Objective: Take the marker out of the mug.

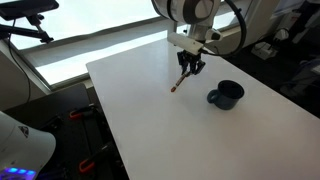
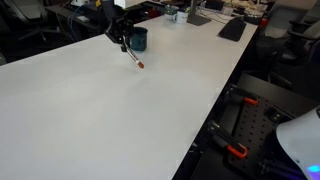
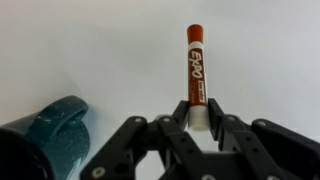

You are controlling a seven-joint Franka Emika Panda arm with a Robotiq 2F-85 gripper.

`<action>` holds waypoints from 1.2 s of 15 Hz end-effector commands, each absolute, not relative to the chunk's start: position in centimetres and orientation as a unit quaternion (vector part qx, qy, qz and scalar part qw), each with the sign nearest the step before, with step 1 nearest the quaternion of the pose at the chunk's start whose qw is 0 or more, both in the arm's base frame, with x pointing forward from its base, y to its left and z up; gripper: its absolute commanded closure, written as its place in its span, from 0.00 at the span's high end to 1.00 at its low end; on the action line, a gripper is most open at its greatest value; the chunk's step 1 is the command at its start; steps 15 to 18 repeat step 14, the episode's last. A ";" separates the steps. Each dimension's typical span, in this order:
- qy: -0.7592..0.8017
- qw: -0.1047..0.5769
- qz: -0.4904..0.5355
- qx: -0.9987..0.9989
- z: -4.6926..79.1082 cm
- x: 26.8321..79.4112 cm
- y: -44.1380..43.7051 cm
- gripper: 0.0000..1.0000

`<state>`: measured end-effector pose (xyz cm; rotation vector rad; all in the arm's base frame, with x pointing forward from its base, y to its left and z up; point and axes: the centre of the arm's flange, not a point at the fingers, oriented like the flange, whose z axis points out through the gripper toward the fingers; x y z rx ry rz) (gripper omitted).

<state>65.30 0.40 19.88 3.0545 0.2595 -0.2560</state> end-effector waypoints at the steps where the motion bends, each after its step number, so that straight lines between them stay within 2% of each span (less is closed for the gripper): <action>1: 0.113 0.039 -0.069 0.990 17.2 66.4 0.4 0.06; 4: 0.121 0.035 -0.062 0.990 15.3 66.8 0.5 0.08; 5: 0.121 0.034 -0.060 0.990 14.9 66.9 0.5 0.49; 7: 0.120 0.035 -0.054 0.991 14.6 67.0 0.6 0.57; 8: 0.108 0.031 -0.065 0.992 14.6 66.3 0.5 0.41; 10: 0.108 0.031 -0.063 0.992 14.3 66.5 0.5 0.54; 11: 0.109 0.031 -0.063 0.992 14.3 66.5 0.5 0.57; 18: 0.109 0.032 -0.061 0.992 14.4 66.6 0.5 0.57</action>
